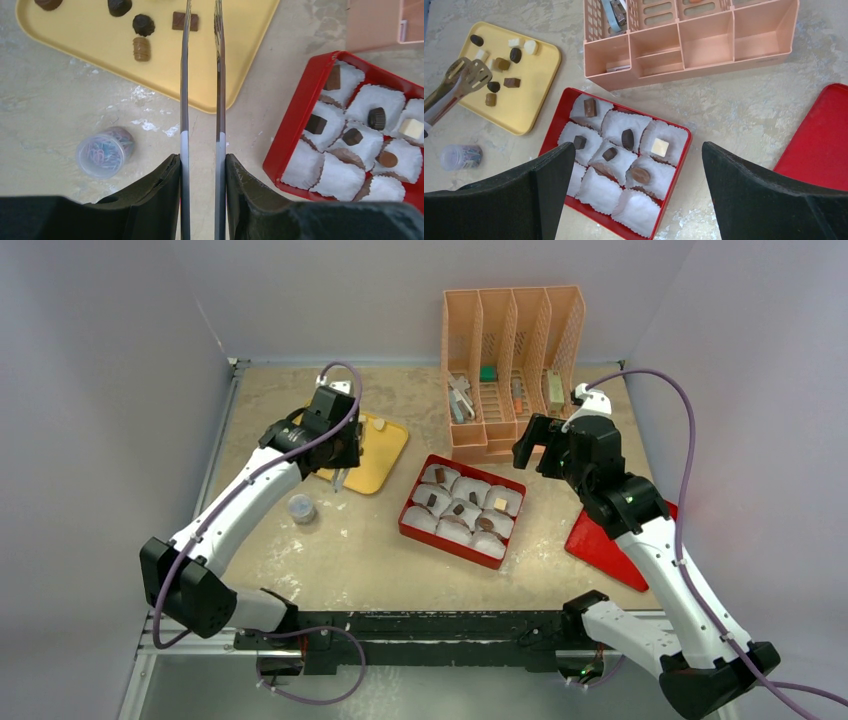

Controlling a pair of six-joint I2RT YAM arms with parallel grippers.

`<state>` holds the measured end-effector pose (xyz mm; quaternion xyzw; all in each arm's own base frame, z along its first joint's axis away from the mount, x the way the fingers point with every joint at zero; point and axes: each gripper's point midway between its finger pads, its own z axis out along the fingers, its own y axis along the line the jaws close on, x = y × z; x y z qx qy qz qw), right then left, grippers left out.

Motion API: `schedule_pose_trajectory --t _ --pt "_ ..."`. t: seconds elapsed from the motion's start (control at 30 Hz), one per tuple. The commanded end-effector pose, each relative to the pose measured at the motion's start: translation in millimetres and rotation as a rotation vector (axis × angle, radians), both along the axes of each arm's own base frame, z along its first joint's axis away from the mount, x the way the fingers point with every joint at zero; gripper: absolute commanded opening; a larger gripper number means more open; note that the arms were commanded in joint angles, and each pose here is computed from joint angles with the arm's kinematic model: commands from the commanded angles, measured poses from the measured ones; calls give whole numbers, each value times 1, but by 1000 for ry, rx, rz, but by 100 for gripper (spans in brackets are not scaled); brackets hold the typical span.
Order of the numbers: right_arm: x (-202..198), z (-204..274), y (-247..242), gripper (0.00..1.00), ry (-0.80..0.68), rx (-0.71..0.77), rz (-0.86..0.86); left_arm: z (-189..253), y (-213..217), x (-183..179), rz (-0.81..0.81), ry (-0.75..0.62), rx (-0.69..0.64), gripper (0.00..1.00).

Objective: Pack the chocolate

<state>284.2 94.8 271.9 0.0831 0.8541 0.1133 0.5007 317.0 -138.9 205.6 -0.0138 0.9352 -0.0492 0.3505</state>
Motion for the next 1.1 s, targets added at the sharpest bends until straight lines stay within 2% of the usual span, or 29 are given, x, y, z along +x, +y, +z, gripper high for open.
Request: schedule_pose_trajectory --t 0.0,0.2,0.37,1.07 --pt "2 12 -1 99 -44 7 0 1 13 7 67 -43 -2 33" --pt "2 13 -2 99 -46 4 -1 -21 17 12 69 -9 -49 34" --pt "1 11 -4 99 -45 -2 -7 -29 19 19 73 -16 -69 38" --pt "0 8 -7 99 -42 -14 -19 -59 23 36 66 29 -7 40"
